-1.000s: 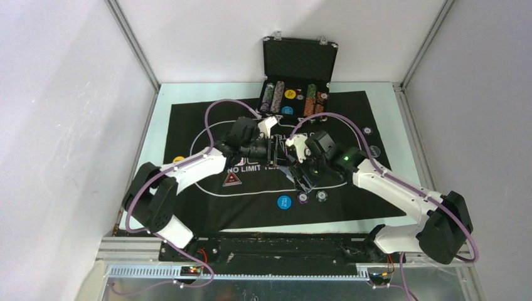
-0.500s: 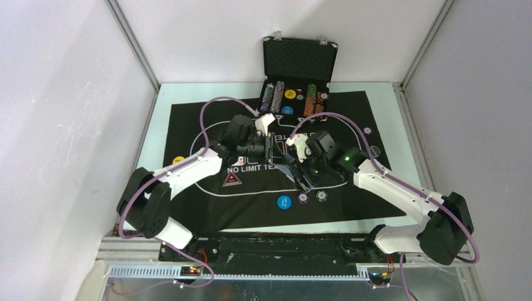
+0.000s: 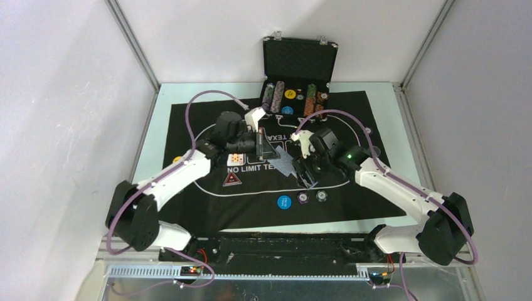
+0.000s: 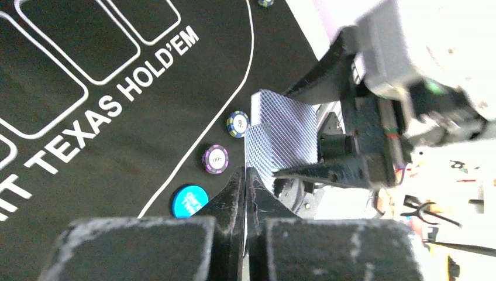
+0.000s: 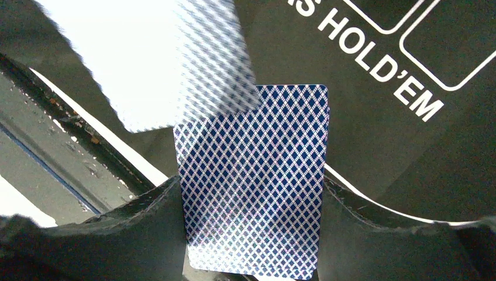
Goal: Distribute texas hold em gaming equipment
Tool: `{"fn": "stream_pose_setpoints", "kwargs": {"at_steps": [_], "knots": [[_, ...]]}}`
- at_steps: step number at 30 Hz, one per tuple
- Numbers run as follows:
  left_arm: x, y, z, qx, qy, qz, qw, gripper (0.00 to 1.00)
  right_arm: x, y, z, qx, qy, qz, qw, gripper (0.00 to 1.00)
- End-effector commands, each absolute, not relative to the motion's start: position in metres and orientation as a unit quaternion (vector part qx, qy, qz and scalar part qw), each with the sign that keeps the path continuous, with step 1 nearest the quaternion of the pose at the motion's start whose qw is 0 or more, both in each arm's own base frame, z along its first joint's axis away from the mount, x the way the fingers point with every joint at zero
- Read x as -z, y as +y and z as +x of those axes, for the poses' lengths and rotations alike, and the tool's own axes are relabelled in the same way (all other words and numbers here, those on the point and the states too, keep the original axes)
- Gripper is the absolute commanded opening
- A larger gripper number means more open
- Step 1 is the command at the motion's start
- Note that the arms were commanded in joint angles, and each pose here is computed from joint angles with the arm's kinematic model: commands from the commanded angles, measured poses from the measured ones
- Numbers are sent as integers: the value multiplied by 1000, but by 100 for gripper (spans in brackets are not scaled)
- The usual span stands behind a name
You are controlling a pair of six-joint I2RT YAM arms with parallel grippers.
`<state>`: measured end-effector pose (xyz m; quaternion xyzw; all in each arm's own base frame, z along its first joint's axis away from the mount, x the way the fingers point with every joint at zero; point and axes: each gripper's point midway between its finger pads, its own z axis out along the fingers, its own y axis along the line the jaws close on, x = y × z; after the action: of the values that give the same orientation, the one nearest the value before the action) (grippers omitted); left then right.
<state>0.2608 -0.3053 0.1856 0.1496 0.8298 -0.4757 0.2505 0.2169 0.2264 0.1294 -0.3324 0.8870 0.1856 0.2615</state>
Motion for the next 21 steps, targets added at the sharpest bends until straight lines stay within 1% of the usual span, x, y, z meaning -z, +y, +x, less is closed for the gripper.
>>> {"fn": "stream_pose_setpoints", "kwargs": {"at_steps": [1,4,6,8,11,12,13,14,16,17,18,19,20,21], "knots": [[-242,-293,263,460,781,225,358,0,-141,224,229,-195,887,-299,291,0],[-271,-287,264,441,751,267,412,0,-142,220,232,-194,891,-287,293,0],[-292,-281,272,410,730,298,458,0,-143,217,234,-194,894,-277,294,0],[-313,-272,284,361,709,326,512,0,-142,215,236,-193,898,-268,291,0],[-343,-253,307,251,660,384,595,0,-140,211,240,-190,902,-256,291,0],[-348,-246,315,221,655,384,611,0,-141,211,241,-191,903,-251,292,0],[-358,-242,317,191,635,406,629,0,-142,208,243,-190,904,-246,294,0],[-363,-237,321,153,615,432,641,0,-143,206,246,-190,905,-237,296,0],[-368,-231,322,116,592,458,654,0,-145,202,248,-192,907,-226,300,0],[-369,-228,324,83,566,481,664,0,-147,200,249,-192,907,-222,302,0],[-368,-225,327,64,556,490,668,0,-147,198,251,-190,909,-213,303,0],[-366,-223,328,32,528,512,677,0,-149,196,252,-188,910,-209,306,0],[-348,-222,331,11,517,533,670,0,-149,193,254,-184,911,-200,309,0],[-357,-222,333,-5,491,529,693,0,-151,192,256,-184,912,-194,311,0]]}}
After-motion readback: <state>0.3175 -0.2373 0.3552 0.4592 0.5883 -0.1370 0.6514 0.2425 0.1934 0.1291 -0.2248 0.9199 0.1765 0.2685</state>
